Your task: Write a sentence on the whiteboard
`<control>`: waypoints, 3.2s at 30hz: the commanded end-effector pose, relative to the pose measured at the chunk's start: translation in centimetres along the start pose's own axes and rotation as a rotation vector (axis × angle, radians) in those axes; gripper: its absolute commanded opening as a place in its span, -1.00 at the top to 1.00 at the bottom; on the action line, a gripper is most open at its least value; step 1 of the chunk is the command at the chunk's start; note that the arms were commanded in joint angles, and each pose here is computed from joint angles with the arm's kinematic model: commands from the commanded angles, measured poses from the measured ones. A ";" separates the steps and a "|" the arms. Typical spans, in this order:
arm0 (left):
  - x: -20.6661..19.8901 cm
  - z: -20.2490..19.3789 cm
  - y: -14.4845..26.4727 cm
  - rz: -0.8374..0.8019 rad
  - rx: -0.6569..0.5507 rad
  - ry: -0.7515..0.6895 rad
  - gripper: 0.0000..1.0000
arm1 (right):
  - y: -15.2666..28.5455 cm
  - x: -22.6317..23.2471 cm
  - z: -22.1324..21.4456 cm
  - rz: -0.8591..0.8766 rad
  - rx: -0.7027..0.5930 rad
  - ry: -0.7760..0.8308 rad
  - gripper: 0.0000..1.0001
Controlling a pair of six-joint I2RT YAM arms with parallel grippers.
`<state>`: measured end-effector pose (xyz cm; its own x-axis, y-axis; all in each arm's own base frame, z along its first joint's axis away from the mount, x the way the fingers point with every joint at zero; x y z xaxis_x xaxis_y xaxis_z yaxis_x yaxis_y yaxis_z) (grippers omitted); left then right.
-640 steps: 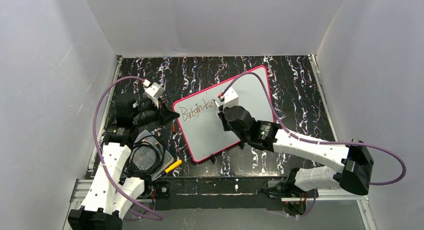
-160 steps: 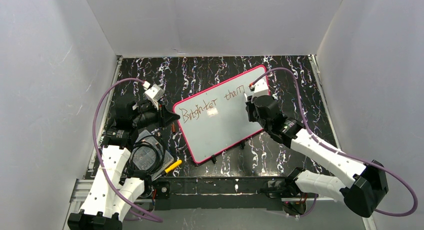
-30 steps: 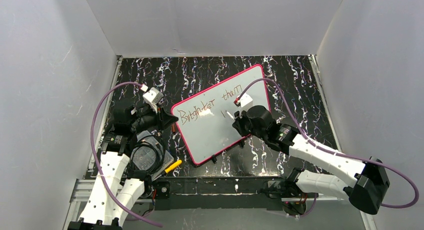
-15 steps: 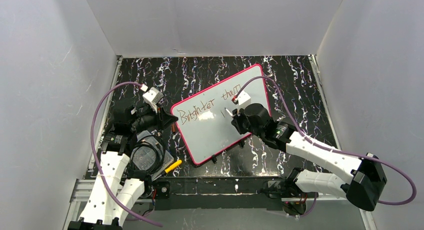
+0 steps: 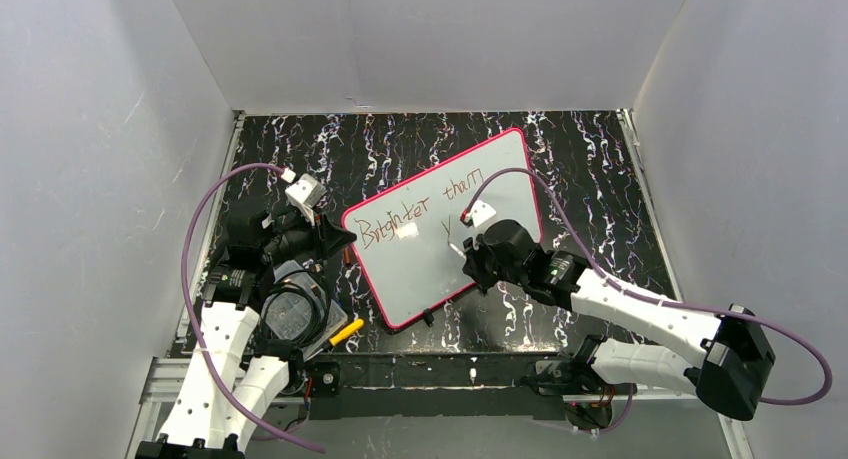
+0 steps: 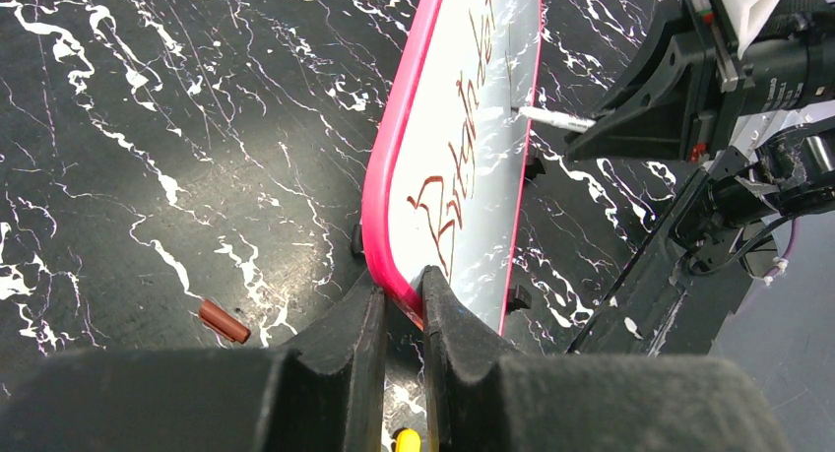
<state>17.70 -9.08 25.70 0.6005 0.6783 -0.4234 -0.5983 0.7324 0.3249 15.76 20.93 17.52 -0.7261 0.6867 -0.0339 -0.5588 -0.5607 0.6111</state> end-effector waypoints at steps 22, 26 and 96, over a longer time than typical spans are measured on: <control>0.6 -0.6 0.0 0.018 0.014 -0.076 1.00 | 1.3 -0.1 3.3 -0.105 -0.127 -0.016 0.97; 0.6 -0.6 0.0 0.018 0.015 -0.076 1.00 | 1.0 -0.2 3.4 -0.114 -0.132 -0.013 0.97; 0.6 -0.6 -0.1 0.012 0.018 -0.069 1.00 | 0.1 -1.3 0.3 -0.211 -0.028 -0.046 0.97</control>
<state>17.65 -9.13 25.75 0.6050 0.6731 -0.4254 -0.5947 0.7372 0.3207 16.00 20.46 17.52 -0.6365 0.7652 -0.0969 -0.6594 -0.4747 0.5830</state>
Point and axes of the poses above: each gripper's point midway between its finger pads, its own y axis back along the fingers, its own x axis along the line the jaws close on, z = x × y, the point moved 7 cm from there along y, back along the fingers, and after that the axes turned 10 degrees about y, right-handed, at the moved point
